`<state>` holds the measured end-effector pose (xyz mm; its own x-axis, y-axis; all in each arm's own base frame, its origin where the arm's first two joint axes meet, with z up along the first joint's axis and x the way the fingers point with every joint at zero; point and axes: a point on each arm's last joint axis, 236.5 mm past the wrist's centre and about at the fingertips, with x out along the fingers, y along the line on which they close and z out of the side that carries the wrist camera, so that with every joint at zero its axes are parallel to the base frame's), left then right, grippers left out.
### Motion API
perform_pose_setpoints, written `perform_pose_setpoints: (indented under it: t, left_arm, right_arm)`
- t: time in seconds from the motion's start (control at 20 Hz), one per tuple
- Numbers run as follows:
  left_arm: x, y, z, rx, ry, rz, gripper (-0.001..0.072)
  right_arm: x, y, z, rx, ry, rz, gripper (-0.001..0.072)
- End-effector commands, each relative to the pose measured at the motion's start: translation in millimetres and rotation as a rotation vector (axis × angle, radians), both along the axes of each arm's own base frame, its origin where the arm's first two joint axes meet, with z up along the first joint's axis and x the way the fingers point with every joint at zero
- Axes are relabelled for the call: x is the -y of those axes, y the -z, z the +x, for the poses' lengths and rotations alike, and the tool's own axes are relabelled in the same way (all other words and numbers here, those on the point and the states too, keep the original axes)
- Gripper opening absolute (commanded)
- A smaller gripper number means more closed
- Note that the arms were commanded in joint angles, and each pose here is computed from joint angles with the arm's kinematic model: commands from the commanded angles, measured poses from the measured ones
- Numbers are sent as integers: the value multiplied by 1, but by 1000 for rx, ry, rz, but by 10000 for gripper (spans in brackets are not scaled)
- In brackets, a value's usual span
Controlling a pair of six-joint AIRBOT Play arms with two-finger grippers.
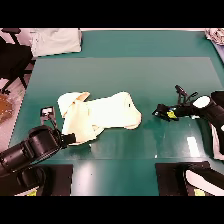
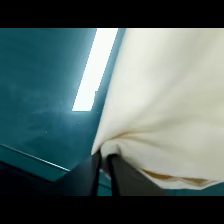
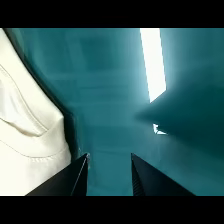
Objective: Fold the shirts.
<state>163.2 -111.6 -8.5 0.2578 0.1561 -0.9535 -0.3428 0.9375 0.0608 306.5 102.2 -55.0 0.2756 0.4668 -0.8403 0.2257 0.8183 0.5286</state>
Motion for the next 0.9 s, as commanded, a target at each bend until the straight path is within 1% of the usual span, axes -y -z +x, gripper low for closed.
perform_pose_setpoints:
  t: [0.0, 0.05, 0.1, 0.2, 0.25, 0.3, 0.35, 0.5, 0.65, 0.7, 0.85]
  left_arm:
    - [11, -35, 30, 141, 62, -27, 503]
    - [18, -52, 40, 183, 116, -39, 500]
    - [29, -67, 49, 225, 178, -63, 500]
    - [66, -92, 68, 329, 326, -162, 498]
    - [80, -95, 72, 352, 367, -197, 498]
    - [87, -91, 73, 343, 378, -204, 498]
    - [95, -80, 72, 314, 417, -189, 498]
    - [124, -25, 69, 170, 592, -115, 497]
    - [119, 35, 59, -94, 620, -7, 499]
    - [119, 43, 59, -142, 629, 16, 499]
    - [130, 44, 61, -164, 662, 13, 500]
  right_arm:
    - [3, -15, 7, 66, 12, -9, 342]
    - [3, -18, 8, 80, 13, -11, 403]
    - [3, -20, 9, 91, 9, -14, 440]
    - [3, -19, 9, 87, 8, -14, 444]
    - [2, -17, 8, 79, 8, -11, 444]
    - [2, -15, 6, 65, 3, -8, 444]
    - [1, -12, 4, 49, -3, -5, 443]
    - [-1, -6, -2, 15, -14, 1, 444]
    - [-3, -5, -6, 0, -25, 5, 444]
    - [-3, -5, -8, -7, -36, 6, 444]
    - [-5, -5, -12, -15, -52, 8, 444]
